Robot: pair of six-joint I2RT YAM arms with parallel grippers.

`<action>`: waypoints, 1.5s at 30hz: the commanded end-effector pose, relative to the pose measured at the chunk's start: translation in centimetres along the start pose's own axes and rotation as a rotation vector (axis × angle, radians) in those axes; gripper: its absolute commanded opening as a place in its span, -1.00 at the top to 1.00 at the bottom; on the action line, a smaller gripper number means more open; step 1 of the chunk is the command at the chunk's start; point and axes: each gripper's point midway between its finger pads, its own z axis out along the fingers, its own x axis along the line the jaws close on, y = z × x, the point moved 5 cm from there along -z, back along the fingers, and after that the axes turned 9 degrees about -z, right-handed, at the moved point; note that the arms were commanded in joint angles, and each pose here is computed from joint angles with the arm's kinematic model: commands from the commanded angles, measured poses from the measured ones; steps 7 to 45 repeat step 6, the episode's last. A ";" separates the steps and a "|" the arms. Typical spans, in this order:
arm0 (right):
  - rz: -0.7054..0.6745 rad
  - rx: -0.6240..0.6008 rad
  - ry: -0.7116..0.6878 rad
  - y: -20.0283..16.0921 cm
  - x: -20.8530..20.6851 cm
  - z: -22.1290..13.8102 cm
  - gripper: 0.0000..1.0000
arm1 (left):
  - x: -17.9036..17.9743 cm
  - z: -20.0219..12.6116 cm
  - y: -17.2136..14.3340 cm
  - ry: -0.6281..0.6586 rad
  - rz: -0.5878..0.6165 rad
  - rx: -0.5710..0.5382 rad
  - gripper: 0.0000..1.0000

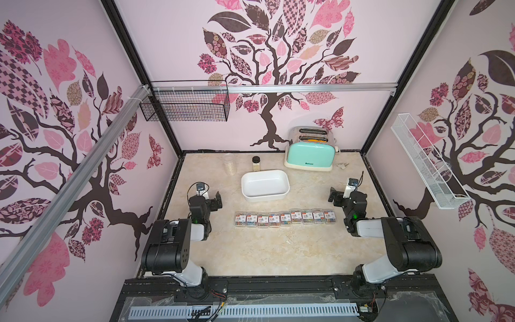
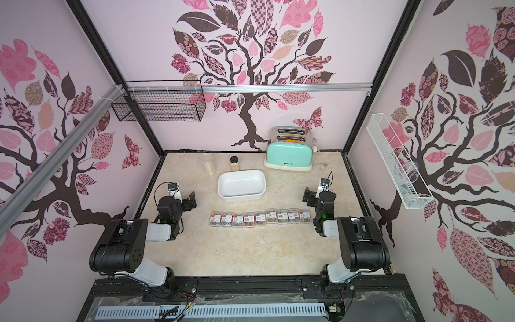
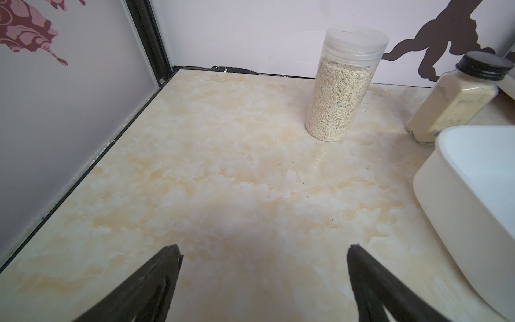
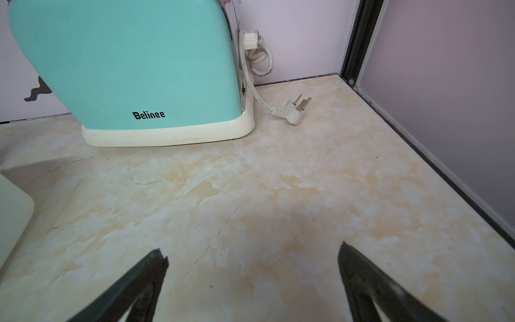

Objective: Take the paper clips out of the storage box
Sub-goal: Reset both arms

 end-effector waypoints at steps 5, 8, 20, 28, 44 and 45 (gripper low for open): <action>-0.010 -0.006 0.008 0.1 0.3 0.3 -0.99 | -0.2 0.1 0.9 -0.002 0.011 -0.025 -0.96; -0.012 -0.004 0.009 0.1 0.3 0.2 -0.99 | -0.2 0.1 0.9 -0.002 0.012 -0.026 -0.96; -0.012 -0.004 0.009 0.1 0.3 0.2 -0.99 | -0.2 0.1 0.9 -0.002 0.012 -0.026 -0.96; -0.012 -0.004 0.009 0.1 0.3 0.2 -0.99 | -0.2 0.1 0.9 -0.002 0.012 -0.026 -0.96; -0.012 -0.004 0.009 0.1 0.3 0.2 -0.99 | -0.2 0.1 0.9 -0.002 0.012 -0.026 -0.96; -0.012 -0.004 0.009 0.1 0.3 0.2 -0.99 | -0.2 0.1 0.9 -0.002 0.012 -0.026 -0.96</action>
